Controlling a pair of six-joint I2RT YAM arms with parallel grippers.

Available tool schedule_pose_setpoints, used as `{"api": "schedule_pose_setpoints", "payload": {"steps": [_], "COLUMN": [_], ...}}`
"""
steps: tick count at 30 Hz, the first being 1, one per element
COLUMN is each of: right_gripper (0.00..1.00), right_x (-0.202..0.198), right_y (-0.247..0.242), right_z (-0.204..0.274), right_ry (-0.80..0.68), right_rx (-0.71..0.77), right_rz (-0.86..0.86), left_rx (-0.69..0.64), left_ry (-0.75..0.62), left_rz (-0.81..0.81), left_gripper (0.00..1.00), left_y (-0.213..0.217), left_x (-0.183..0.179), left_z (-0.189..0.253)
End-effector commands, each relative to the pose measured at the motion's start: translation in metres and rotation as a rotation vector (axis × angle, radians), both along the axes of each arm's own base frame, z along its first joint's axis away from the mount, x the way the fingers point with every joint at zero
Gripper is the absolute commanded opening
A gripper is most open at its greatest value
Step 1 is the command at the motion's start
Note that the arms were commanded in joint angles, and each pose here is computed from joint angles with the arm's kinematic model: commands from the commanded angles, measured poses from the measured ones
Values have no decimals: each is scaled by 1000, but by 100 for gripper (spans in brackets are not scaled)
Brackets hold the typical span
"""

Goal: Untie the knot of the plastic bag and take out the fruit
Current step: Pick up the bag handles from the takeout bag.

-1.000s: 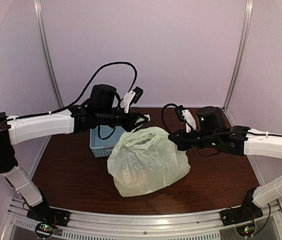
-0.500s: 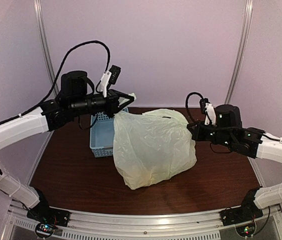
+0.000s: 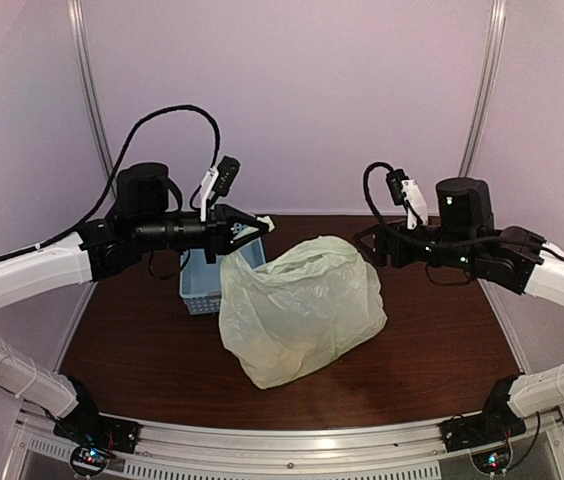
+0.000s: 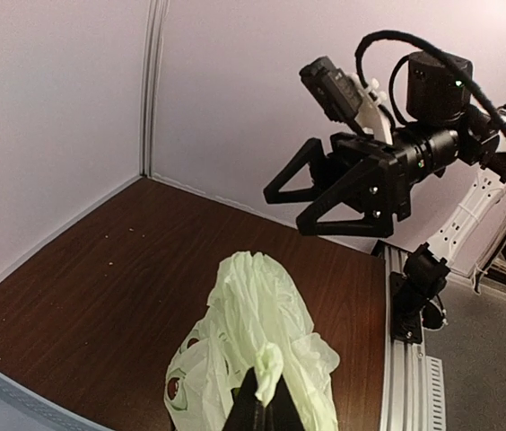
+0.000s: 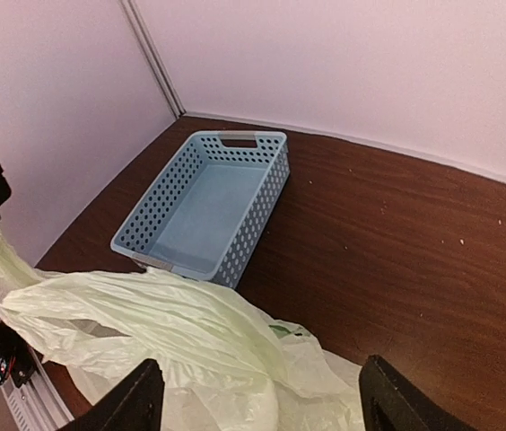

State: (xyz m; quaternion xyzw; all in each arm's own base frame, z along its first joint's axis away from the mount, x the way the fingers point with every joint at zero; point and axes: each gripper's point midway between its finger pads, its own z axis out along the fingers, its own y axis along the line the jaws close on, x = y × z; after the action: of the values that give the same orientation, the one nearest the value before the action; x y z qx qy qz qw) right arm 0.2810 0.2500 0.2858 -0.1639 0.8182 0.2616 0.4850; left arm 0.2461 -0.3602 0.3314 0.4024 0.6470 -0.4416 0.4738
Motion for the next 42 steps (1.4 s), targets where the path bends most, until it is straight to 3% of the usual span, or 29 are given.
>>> {"api": "schedule_pose_setpoints", "payload": {"steps": [1, 13, 25, 36, 42], "right_gripper": [80, 87, 93, 95, 99], "right_x": [-24, -25, -44, -22, 6], "right_y": [35, 112, 137, 140, 128], "right_z": [13, 19, 3, -13, -12], "right_ry": [-44, -137, -157, -193, -234], "right_rx": [-127, -260, -335, -435, -507], "right_rz": [195, 411, 566, 500, 343], "left_rx": [-50, -58, -53, -49, -48], "left_ry": [-38, -29, -25, -17, -10], "left_rz": [-41, -55, -47, -48, -46], "left_gripper": [0, 0, 0, 0, 0], "left_y": [0, 1, 1, 0, 0], "left_x": [-7, -11, -9, -9, -8], "left_z": [10, 5, 2, 1, 0]}}
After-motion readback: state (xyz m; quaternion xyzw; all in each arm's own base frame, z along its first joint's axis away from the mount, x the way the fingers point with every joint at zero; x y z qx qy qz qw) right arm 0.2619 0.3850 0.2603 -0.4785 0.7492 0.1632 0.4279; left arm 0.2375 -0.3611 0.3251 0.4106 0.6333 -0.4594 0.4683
